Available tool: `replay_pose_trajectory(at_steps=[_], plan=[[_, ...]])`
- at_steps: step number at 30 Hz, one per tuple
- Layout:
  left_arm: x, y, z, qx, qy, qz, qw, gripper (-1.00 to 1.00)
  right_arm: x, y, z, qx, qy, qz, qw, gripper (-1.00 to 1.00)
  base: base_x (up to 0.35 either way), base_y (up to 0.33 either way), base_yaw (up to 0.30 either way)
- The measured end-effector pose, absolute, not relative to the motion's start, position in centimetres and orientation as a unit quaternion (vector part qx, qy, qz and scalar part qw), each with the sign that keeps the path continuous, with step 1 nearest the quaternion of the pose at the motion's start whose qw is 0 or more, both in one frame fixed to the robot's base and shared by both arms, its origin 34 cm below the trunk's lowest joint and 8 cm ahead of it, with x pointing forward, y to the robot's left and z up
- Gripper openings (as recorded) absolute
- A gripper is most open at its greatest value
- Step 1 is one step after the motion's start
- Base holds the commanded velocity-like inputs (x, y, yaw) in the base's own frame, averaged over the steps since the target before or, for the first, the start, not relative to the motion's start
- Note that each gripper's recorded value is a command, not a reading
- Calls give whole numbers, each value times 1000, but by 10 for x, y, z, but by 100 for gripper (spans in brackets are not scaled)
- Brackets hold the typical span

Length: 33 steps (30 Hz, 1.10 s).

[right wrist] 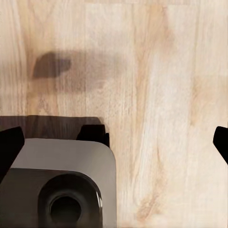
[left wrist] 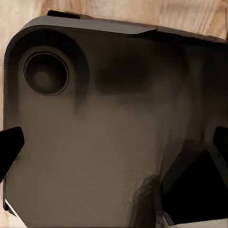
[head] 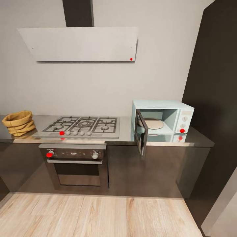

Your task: In the kitchen, take the popcorn bag from the countertop, put it into the microwave, and heat it until the popcorn is cooked so the cooked popcorn ends up inside the bag.

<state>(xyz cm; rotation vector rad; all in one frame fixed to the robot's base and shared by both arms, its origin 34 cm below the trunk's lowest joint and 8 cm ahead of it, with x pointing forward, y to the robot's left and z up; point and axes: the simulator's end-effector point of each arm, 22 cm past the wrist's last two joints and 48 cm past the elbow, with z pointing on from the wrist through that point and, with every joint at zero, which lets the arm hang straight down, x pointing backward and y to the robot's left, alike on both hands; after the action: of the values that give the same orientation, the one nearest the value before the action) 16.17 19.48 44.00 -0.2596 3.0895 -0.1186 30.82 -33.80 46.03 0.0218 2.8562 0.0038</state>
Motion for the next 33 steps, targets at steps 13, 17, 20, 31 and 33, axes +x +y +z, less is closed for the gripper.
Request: replay_pose_trajectory(at_steps=[13, 17, 20, 31, 33], plan=[[168, 207, 439, -136, 990, -32, 26, 100, 283, -324, 453, 18, 996, 5, 85, 100, 0, 0, 100], [168, 207, 439, -137, 990, -32, 25, 100, 284, -321, 453, 17, 996, 6, 86, 100, 0, 0, 265], [168, 207, 439, -137, 990, -32, 25, 100, 285, -320, 453, 16, 996, 5, 88, 100, 0, 0, 267], [170, 208, 440, -137, 990, -31, 29, 100, 279, -313, 451, 15, 995, -10, 93, 100, 0, 0, 267], [171, 208, 440, -137, 990, -31, 29, 100, 280, -316, 451, 16, 995, -17, 95, 100, 0, 0, 267]])
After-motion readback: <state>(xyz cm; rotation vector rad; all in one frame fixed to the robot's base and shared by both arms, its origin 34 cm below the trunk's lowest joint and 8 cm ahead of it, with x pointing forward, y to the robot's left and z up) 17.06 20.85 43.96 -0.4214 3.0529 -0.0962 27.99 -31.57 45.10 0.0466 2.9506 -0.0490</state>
